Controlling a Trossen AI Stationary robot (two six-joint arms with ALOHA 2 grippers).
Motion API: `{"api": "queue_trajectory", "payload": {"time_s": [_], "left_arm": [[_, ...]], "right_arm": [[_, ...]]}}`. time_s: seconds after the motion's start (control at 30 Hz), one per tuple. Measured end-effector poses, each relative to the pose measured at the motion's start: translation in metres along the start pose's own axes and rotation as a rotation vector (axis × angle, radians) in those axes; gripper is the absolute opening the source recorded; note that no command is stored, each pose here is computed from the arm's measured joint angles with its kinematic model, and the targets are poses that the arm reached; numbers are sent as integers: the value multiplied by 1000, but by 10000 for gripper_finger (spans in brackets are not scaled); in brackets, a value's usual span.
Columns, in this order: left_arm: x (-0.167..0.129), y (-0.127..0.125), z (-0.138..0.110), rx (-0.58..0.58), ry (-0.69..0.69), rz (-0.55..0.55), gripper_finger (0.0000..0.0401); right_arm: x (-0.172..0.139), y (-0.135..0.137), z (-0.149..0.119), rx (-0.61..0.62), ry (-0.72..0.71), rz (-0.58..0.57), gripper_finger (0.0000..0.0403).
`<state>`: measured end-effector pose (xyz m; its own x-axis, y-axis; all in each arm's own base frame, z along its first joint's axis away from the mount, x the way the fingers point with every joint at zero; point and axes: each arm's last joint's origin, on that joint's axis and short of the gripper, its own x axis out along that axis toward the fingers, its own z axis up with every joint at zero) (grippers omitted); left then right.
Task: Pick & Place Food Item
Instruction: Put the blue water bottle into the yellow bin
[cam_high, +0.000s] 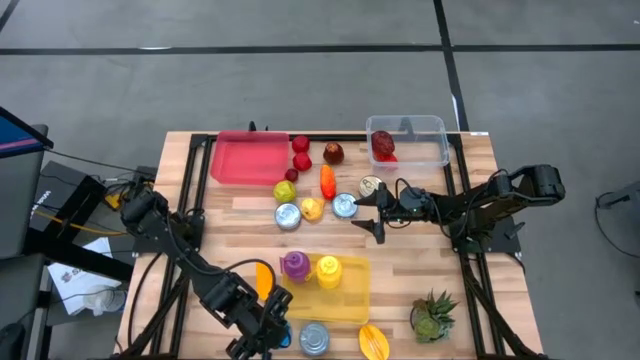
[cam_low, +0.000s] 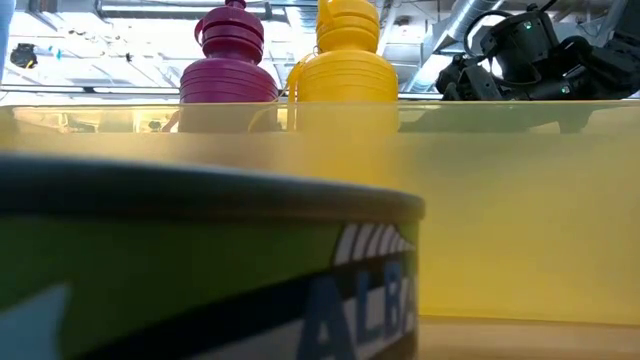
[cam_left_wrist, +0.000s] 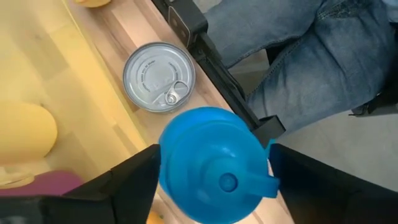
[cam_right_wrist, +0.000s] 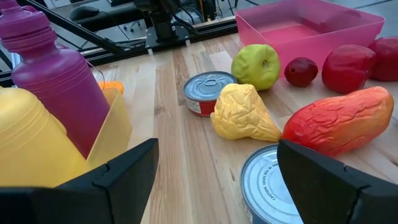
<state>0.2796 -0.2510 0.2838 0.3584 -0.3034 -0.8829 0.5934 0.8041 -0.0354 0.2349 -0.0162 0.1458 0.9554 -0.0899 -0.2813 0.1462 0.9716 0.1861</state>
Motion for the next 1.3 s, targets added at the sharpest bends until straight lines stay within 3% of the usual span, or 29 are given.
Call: {"api": "queue_trajectory", "payload": {"time_s": [0.33, 0.87, 1.3], "left_arm": [[0, 0, 0, 0, -1, 0, 214], [-6, 1, -1, -8, -10, 23, 214], [-55, 2, -5, -48, -122, 36, 212]], "right_arm": [[0, 0, 0, 0, 0, 0, 315], [0, 0, 0, 0, 0, 0, 315], [0, 0, -1, 0, 11, -2, 315]]}}
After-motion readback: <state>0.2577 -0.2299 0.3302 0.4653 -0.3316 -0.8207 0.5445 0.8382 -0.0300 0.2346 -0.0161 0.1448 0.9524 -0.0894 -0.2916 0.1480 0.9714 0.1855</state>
